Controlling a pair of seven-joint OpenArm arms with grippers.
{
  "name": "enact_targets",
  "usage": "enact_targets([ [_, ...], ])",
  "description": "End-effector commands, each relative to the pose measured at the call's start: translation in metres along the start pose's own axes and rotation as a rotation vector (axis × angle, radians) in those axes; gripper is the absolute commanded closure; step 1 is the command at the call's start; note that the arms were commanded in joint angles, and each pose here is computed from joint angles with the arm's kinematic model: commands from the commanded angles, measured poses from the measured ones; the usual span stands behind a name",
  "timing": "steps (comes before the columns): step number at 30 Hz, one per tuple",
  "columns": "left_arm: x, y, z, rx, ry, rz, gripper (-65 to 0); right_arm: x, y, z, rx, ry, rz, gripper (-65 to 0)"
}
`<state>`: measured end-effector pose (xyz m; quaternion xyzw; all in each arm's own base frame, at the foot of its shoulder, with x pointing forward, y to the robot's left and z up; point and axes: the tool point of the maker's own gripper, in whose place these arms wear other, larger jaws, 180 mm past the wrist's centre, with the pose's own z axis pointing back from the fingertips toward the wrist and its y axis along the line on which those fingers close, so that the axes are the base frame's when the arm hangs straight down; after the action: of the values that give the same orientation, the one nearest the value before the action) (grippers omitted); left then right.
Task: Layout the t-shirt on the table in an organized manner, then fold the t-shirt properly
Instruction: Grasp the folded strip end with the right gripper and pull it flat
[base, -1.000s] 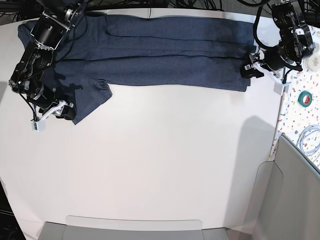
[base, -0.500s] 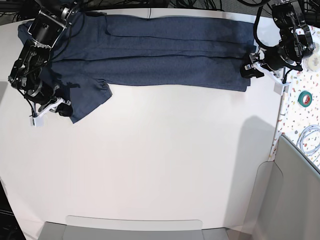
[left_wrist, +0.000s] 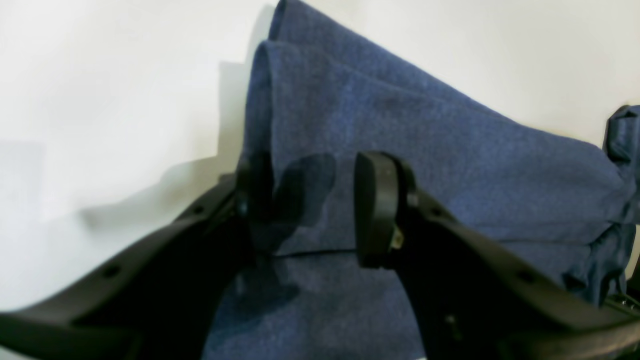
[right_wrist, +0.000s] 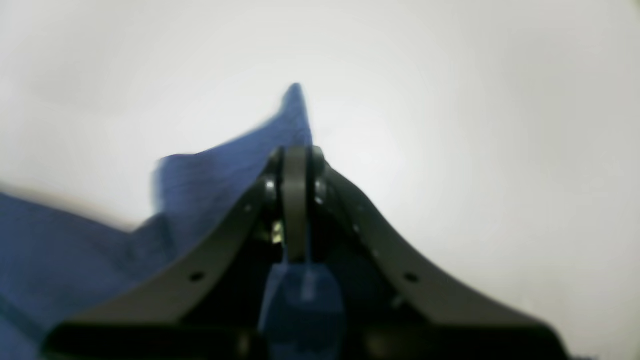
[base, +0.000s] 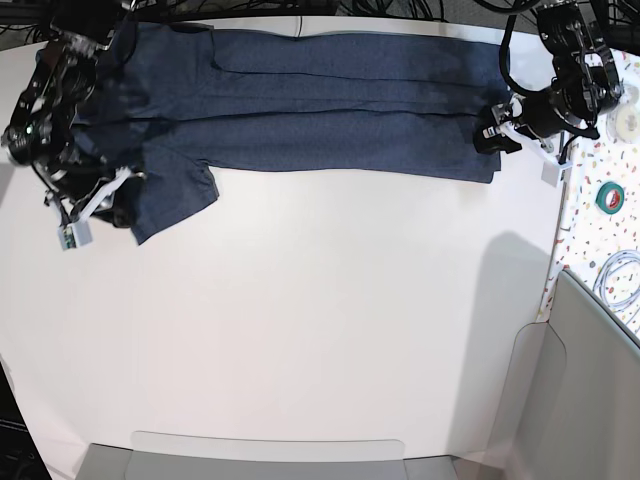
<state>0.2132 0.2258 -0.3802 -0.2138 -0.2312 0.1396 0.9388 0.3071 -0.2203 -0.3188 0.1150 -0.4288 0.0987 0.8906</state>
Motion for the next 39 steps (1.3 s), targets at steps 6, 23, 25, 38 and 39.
enact_targets([
  [6,0.012,-0.004,0.004,-0.01,-0.033,-0.023,-25.3,-0.01,0.044,0.034,0.022,-0.005,0.118,0.0],
  [23,0.012,-0.005,0.004,-0.012,-0.034,-0.022,-25.3,-0.097,0.117,0.054,0.259,0.226,0.141,0.0],
  [25,0.012,-0.005,0.004,-0.012,-0.034,-0.022,-25.3,-0.093,0.12,0.057,0.293,0.211,0.129,0.0],
  [38,0.012,-0.006,0.004,-0.016,-0.035,-0.02,-25.3,-0.105,0.117,0.081,0.382,0.267,0.131,0.0],
  [39,0.012,-0.006,0.004,-0.016,-0.035,-0.02,-25.3,-0.106,0.117,0.082,0.382,0.272,0.13,0.0],
])
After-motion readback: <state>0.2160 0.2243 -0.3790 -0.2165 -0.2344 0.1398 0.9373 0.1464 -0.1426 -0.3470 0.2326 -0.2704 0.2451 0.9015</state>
